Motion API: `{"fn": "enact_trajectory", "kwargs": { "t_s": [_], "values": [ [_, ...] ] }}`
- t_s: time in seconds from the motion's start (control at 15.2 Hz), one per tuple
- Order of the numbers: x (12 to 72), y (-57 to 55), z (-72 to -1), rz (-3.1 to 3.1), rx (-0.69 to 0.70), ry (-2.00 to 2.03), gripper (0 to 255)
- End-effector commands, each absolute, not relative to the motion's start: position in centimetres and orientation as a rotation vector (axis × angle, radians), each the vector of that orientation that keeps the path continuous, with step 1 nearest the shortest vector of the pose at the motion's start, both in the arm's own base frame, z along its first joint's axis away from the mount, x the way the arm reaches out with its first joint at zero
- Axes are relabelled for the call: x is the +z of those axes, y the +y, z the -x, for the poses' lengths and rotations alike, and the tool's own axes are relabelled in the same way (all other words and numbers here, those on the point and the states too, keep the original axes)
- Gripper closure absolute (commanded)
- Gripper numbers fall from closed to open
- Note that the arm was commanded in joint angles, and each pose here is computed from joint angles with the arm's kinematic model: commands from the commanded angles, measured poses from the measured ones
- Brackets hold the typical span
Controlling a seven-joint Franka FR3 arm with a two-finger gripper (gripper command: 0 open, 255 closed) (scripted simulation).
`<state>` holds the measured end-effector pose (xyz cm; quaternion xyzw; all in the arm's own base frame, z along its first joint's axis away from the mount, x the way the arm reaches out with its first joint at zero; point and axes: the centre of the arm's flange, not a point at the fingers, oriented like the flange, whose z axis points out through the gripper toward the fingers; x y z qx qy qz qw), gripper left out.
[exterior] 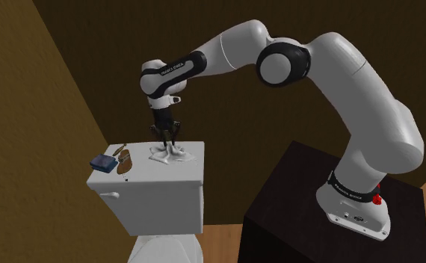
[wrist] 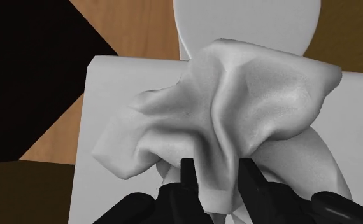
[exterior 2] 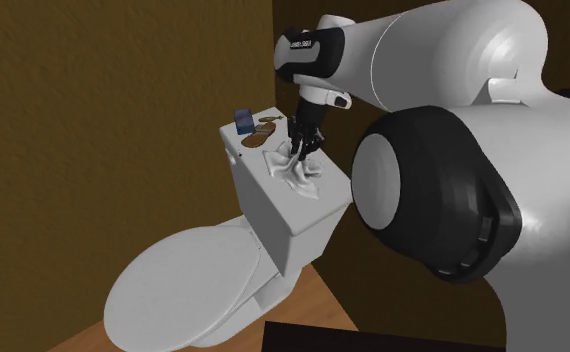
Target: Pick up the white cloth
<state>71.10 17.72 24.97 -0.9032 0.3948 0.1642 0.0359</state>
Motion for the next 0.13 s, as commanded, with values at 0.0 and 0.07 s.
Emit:
{"fn": "enact_trajectory", "kwargs": {
  "t_s": [0.0,0.07],
  "values": [
    [25.61,17.7,-71.09,2.775,0.505,1.213,255],
    [25.61,17.7,-71.1,2.775,0.505,1.213,255]
  ]
}}
